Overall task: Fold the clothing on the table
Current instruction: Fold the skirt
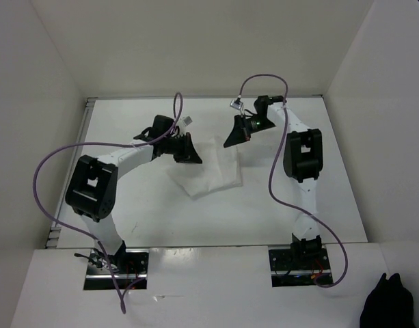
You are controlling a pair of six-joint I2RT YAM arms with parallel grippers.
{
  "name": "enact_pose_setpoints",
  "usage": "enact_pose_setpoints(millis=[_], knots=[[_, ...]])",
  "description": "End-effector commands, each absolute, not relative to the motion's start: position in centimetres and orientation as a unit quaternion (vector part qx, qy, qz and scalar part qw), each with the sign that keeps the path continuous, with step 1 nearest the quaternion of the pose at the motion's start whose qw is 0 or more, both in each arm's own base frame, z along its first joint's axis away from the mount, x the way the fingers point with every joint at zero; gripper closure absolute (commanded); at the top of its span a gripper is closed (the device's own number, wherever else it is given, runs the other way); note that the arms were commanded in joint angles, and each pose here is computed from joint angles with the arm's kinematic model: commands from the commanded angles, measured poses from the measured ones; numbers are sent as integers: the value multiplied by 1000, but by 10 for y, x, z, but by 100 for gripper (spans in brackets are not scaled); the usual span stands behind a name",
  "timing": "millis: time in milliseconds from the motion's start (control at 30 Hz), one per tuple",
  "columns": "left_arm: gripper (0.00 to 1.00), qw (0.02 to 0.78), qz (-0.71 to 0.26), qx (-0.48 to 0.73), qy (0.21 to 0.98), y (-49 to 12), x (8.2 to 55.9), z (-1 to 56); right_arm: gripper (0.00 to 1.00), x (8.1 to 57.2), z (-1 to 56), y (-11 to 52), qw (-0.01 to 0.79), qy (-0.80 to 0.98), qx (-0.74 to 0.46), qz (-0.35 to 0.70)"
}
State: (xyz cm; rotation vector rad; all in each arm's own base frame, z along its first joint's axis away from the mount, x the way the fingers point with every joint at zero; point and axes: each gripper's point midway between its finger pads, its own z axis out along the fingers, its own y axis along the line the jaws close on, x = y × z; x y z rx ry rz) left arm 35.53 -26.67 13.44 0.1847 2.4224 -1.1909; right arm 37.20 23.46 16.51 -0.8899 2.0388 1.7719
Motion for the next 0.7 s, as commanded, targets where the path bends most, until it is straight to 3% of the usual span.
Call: enact_pose_setpoints(millis=[0,200,400,467,567,600,633,667], knots=[[98,164,-384,43,908,-254,348,72,100,380,119,261,84,719,-289,627],[98,165,-350,22,922,-243,358,48,100,395,75,279,60,743,-276,606],[97,160,-323,14,932,-231,358,37,100,422,22,276,88,784,-251,561],[96,168,-320,13,932,-228,356,45,100,422,40,273,84,774,-251,575],[92,234,-319,20,918,-226,371,94,98,418,106,269,126,745,-288,588],[90,274,-324,22,905,-226,380,135,96,416,129,269,141,740,-298,586],[86,297,-325,30,897,-230,382,159,91,410,171,263,176,729,-319,580],[70,328,-326,35,886,-229,378,195,70,405,196,262,194,722,-331,576]])
